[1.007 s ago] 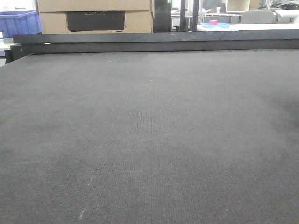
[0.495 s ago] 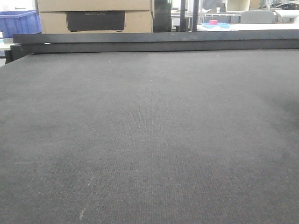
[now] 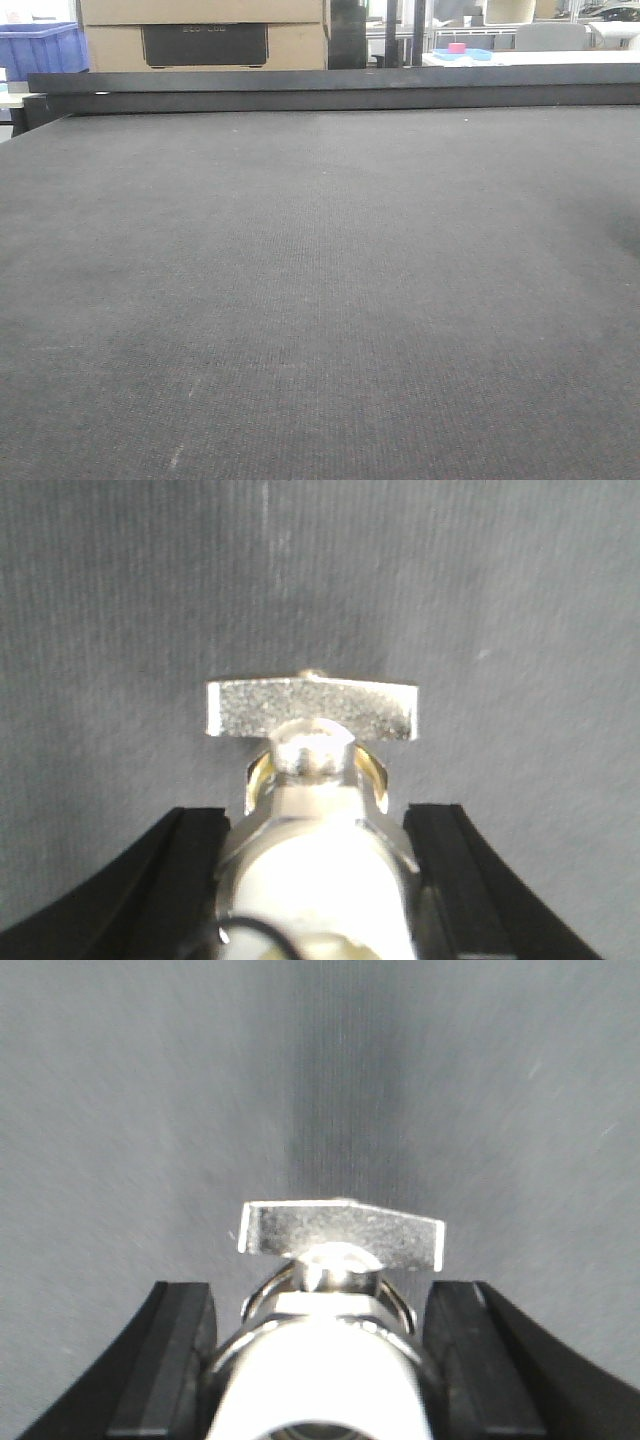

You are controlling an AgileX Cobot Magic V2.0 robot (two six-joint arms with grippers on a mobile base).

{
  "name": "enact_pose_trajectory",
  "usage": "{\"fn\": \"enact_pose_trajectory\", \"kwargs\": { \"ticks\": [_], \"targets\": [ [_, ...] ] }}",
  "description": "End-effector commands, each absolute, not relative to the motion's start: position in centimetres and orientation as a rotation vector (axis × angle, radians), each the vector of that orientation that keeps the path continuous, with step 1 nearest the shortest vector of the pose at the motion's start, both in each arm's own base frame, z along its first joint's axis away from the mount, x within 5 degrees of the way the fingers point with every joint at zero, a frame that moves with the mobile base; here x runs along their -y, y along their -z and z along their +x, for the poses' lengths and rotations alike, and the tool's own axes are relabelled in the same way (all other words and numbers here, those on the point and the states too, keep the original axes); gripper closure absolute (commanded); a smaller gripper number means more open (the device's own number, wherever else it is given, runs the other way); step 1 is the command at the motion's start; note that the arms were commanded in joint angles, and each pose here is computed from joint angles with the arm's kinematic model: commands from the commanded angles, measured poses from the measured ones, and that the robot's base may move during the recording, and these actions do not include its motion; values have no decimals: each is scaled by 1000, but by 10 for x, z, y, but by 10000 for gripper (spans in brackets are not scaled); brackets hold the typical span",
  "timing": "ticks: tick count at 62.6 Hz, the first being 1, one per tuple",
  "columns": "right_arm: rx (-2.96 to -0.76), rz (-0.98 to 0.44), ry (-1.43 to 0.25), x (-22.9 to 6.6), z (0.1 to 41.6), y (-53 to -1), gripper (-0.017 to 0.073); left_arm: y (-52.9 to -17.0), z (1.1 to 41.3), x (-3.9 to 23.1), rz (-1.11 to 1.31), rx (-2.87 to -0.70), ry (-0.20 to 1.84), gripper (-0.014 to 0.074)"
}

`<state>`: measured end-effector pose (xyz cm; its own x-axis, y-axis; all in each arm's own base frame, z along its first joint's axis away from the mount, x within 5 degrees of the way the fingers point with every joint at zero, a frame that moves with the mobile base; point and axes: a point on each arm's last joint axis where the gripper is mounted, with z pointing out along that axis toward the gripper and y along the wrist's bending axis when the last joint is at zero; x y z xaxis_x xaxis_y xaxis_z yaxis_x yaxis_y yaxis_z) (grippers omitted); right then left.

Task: Place valve from conveyor to right shelf box
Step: 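Lift both held valves up off the conveyor surface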

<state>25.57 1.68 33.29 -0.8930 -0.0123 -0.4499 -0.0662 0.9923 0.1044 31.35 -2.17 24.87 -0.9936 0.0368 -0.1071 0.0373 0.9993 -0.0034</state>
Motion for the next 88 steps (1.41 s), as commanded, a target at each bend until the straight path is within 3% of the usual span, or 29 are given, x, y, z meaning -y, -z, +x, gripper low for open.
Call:
{"fn": "enact_pose_trajectory", "kwargs": {
  "ticks": [1, 40, 53, 73, 88],
  "targets": [
    [-2539, -48, -154, -16, 250, -353, 725, -263, 313, 27, 49, -2941, 62, 704],
    [-2169, -23, -125, -12, 212, -378, 725, -367, 264, 48, 159, -2268, 155, 704],
    [-2088, -9, -116, -11, 192, -361, 725, -368, 226, 41, 138, -2077, 168, 704],
    [-1934, 4, -105, -8, 171, -357, 725, -336, 154, 29, 125, -1951, 173, 704],
    [-1892, 8, -102, -8, 173, -361, 725, -344, 126, 22, 102, -1753, 176, 704]
  ]
}}
